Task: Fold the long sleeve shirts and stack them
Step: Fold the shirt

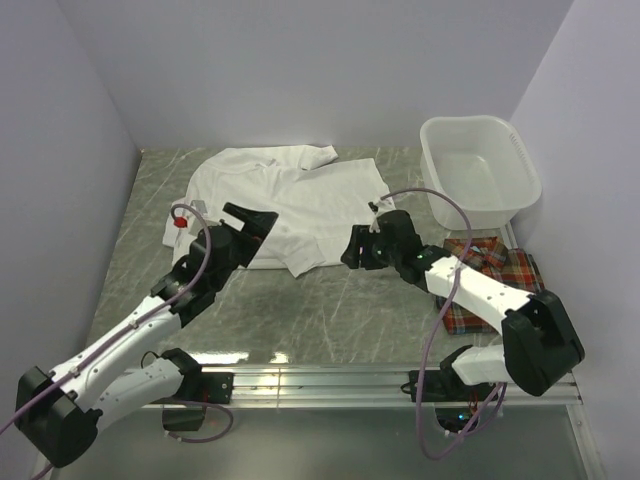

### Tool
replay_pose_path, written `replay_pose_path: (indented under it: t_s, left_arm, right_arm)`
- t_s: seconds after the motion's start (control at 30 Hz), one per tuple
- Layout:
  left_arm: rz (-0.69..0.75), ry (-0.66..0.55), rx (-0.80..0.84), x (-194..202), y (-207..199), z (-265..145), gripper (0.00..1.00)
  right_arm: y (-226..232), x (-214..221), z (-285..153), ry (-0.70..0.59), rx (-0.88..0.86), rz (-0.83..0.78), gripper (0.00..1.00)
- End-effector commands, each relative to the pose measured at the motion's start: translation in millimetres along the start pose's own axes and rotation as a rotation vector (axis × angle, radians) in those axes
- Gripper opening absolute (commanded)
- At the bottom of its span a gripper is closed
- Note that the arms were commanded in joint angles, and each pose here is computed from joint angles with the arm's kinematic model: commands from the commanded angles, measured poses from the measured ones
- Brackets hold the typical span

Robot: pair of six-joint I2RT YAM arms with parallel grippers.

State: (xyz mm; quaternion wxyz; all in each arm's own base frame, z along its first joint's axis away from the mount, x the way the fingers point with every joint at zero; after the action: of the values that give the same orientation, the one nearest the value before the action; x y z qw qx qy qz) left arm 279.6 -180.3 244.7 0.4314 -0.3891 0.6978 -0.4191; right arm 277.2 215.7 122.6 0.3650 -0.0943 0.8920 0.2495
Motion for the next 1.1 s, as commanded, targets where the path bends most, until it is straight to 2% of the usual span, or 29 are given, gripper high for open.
replay_pose_path:
  t_s: [0.0,0.1,0.23,0.27,0.43,0.53,0.73,0.83,1.07]
  left_arm:
    - [0.170,-0.050,-0.129,-14,36,-7,0.98]
    - [0.234,-0.098,-0.210,-35,55,-5,0.98]
    - [0.268,-0.202,-0.350,-91,84,6,0.97]
    - [0.268,-0.185,-0.384,-95,93,12,0.97]
    - [0.302,-0.248,-0.451,-141,108,34,0.86]
    - [0.284,-0.233,-0.489,-157,120,52,0.79]
    - [0.238,-0.179,-0.587,-179,155,81,0.65]
    - [0.223,-0.164,-0.638,-184,174,89,0.63]
    - [0.178,-0.122,-0.758,-179,219,96,0.63]
  right_arm:
    - [20,-19,2,-0.041,-0.038,-0.013,0.64]
    - [18,-23,4,-0.037,-0.003,0.031,0.64]
    - [28,-25,12,-0.015,-0.026,0.168,0.62]
    - [29,-21,18,0.000,-0.027,0.203,0.61]
    - [54,-22,36,0.015,-0.116,0.382,0.60]
    - [69,-19,47,0.029,-0.145,0.406,0.61]
    - [74,-13,66,0.041,-0.154,0.456,0.60]
    - [78,-5,74,0.065,-0.170,0.491,0.57]
    - [85,21,90,0.087,-0.191,0.568,0.57]
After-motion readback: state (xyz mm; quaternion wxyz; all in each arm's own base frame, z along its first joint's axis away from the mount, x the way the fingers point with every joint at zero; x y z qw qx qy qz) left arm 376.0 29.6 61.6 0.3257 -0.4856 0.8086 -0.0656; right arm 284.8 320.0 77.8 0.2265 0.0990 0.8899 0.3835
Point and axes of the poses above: each gripper's point midway between its finger pads, its own z axis out along the fingers, its own y axis along the line the jaws close on, x = y × z, the point moved 2 cm from there along -z, back along the fingers, and after that the axes turned 5 degrees about -z, right-handed, at the moved point
